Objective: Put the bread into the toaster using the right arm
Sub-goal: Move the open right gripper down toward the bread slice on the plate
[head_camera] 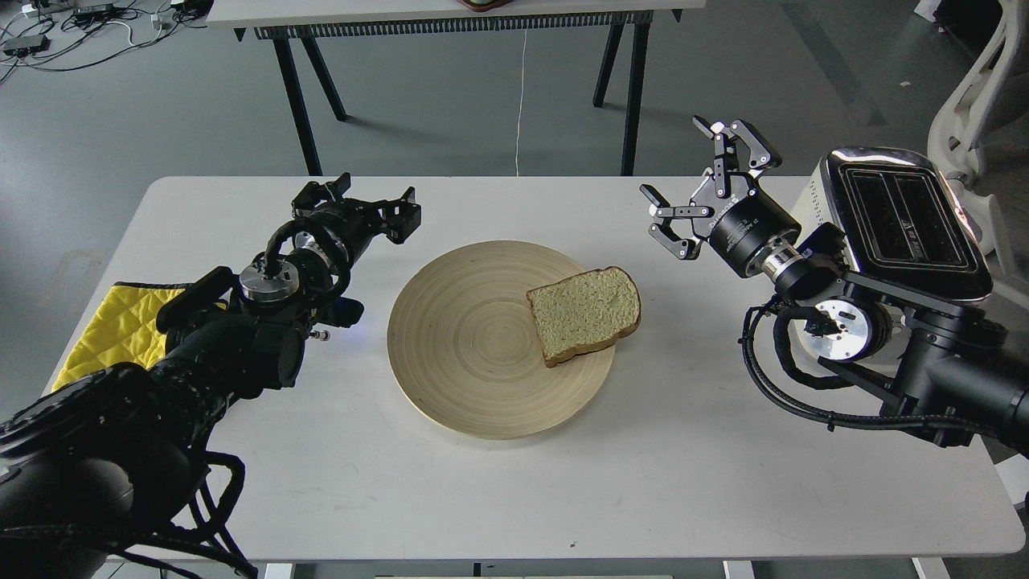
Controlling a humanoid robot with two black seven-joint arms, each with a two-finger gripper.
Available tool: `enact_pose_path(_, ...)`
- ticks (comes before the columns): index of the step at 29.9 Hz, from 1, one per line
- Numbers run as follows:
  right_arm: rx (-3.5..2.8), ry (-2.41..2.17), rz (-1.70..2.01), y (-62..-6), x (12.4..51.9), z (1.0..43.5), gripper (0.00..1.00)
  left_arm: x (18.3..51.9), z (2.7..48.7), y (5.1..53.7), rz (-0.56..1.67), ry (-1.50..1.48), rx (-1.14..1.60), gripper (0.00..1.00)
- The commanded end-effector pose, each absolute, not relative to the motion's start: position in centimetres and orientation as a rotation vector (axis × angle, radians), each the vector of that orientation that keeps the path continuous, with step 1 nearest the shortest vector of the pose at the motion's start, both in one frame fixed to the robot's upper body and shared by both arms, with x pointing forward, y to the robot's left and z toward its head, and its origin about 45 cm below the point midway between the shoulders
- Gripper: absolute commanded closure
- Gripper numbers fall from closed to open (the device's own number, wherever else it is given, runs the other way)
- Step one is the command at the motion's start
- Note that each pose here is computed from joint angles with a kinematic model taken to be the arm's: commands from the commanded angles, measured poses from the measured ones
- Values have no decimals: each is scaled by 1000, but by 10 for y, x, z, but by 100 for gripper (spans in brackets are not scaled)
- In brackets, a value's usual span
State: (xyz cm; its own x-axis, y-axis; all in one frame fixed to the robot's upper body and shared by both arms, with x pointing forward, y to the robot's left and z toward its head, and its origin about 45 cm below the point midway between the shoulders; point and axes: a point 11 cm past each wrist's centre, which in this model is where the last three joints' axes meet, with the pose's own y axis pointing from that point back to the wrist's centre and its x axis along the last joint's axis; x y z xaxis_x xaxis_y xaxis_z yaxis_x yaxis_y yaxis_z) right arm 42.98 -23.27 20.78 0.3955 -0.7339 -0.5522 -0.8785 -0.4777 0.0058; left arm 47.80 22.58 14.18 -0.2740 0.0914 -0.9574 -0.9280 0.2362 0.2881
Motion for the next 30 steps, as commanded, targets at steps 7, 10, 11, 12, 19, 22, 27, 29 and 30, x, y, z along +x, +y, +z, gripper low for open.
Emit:
enact_pose_path(7, -2367, 1417, 736, -233, 426, 202, 1, 478, 142, 225, 1248, 1478, -826, 0)
enact_pose_path(10, -2368, 1416, 734, -233, 427, 203, 1, 478, 142, 225, 1249, 1478, -824, 0)
enact_pose_path(11, -2368, 1419, 731, -234, 427, 203, 1, 478, 141, 226, 1250, 1479, -824, 0)
enact_pose_path(12, -2368, 1419, 726, -234, 428, 205, 1, 478, 141, 226, 1250, 1479, -824, 0)
enact_pose_path(19, -2372, 1455, 664, -243, 436, 220, 1, 478, 141, 226, 1250, 1479, -824, 0)
enact_pose_path(22, -2379, 1526, 571, -259, 445, 236, 1, 478, 142, 225, 1249, 1478, -824, 0)
enact_pose_path(27, -2478, 1607, 334, -257, 457, 264, 1, 478, 142, 225, 1249, 1478, -824, 0)
enact_pose_path(29, -2551, 1650, 251, -249, 461, 269, 1, 478, 142, 225, 1248, 1477, -825, 0)
enact_pose_path(30, -2588, 1677, 203, -246, 461, 270, 1, 478, 141, 226, 1250, 1479, -824, 0)
